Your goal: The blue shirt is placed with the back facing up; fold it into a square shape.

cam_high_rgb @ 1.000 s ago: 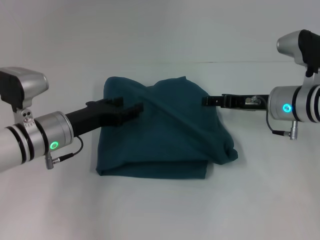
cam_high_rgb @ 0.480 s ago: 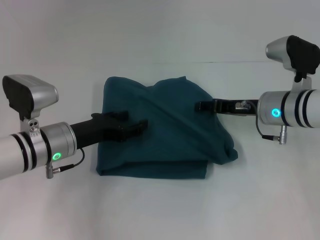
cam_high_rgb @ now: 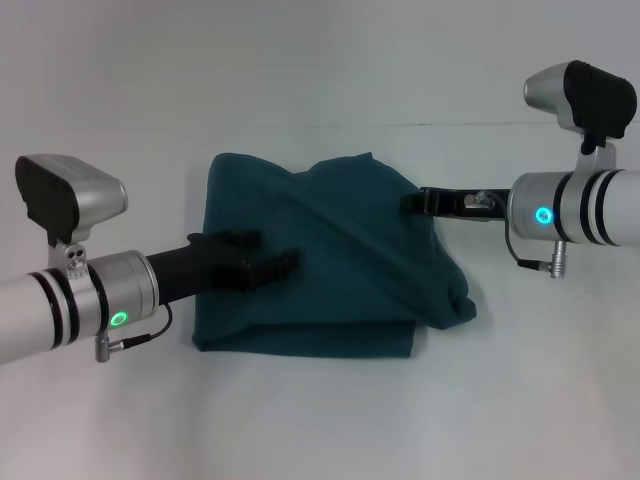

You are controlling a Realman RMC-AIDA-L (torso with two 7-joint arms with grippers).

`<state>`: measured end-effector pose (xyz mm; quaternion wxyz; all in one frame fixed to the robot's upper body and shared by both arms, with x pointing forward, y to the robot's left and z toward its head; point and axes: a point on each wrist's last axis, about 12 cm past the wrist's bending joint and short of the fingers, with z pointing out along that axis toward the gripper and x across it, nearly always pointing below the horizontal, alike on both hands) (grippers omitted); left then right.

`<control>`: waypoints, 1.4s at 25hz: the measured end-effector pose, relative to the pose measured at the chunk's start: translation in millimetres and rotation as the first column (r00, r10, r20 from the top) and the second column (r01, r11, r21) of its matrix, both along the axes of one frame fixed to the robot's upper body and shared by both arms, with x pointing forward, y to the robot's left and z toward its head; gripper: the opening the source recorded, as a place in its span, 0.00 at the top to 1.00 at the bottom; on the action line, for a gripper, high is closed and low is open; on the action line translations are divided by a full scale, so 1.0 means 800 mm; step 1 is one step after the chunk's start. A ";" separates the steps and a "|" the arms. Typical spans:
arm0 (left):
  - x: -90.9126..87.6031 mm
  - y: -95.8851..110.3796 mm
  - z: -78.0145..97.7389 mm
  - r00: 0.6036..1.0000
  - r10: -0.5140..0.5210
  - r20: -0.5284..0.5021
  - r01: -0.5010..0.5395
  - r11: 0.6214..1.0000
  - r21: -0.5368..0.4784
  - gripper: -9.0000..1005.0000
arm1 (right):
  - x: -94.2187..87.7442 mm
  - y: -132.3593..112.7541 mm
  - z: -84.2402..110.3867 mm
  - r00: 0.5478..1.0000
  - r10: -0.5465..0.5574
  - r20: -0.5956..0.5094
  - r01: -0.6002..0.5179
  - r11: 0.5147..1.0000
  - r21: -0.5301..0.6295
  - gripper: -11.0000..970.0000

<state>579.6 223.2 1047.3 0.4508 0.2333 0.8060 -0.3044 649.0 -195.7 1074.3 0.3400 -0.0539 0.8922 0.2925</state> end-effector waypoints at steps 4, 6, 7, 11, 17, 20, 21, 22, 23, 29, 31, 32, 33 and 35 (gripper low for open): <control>-0.001 -0.002 -0.002 1.000 -0.004 -0.005 0.004 1.000 0.002 0.29 | 0.000 0.004 -0.003 1.000 -0.006 -0.002 0.006 1.000 -0.009 0.76; -0.001 -0.003 -0.005 1.000 -0.008 -0.006 0.008 1.000 0.011 0.29 | 0.000 0.005 -0.005 1.000 -0.007 -0.004 0.007 1.000 -0.017 0.86; -0.001 -0.004 -0.005 1.000 -0.008 -0.006 0.008 1.000 0.014 0.29 | -0.001 0.005 -0.006 1.000 -0.006 -0.005 0.006 1.000 -0.019 0.90; -0.002 -0.006 -0.007 1.000 -0.014 -0.010 0.014 1.000 0.026 0.29 | -0.002 0.003 -0.007 1.000 -0.010 -0.004 0.010 1.000 -0.014 0.96; -0.002 -0.006 -0.007 1.000 -0.015 -0.011 0.015 1.000 0.026 0.29 | -0.003 0.001 -0.003 1.000 0.013 0.023 -0.014 1.000 0.021 0.95; -0.002 -0.006 -0.008 1.000 -0.014 -0.013 0.015 1.000 0.026 0.29 | -0.003 0.000 -0.002 1.000 0.013 0.024 -0.013 1.000 0.023 0.87; -0.003 -0.006 -0.009 1.000 -0.015 -0.015 0.015 1.000 0.026 0.29 | -0.003 0.000 -0.003 1.000 0.010 0.025 -0.011 1.000 0.020 0.83; -0.003 -0.006 -0.009 1.000 -0.015 -0.015 0.015 1.000 0.025 0.29 | -0.002 0.000 -0.003 1.000 0.009 0.025 -0.009 1.000 0.017 0.79; -0.003 -0.007 -0.009 1.000 -0.015 -0.017 0.015 1.000 0.025 0.29 | -0.003 0.001 -0.004 1.000 0.008 0.024 -0.008 1.000 0.010 0.76; -0.003 -0.007 -0.009 1.000 -0.017 -0.018 0.017 1.000 0.025 0.29 | -0.004 0.008 -0.012 1.000 0.008 0.014 -0.008 1.000 -0.022 0.55; -0.003 -0.007 -0.009 1.000 -0.017 -0.017 0.018 1.000 0.025 0.29 | -0.005 0.010 -0.012 1.000 0.009 0.013 -0.009 1.000 -0.027 0.48; -0.003 -0.008 -0.009 1.000 -0.018 -0.017 0.018 1.000 0.025 0.29 | -0.005 0.012 -0.013 1.000 0.009 0.012 -0.008 1.000 -0.029 0.49; -0.003 -0.008 -0.009 1.000 -0.018 -0.017 0.018 1.000 0.025 0.29 | -0.005 0.012 -0.014 1.000 0.008 0.011 -0.007 0.999 -0.031 0.51; -0.003 -0.008 -0.009 1.000 -0.017 -0.017 0.018 1.000 0.025 0.29 | -0.005 0.014 -0.014 1.000 0.005 0.012 -0.005 1.000 -0.024 0.53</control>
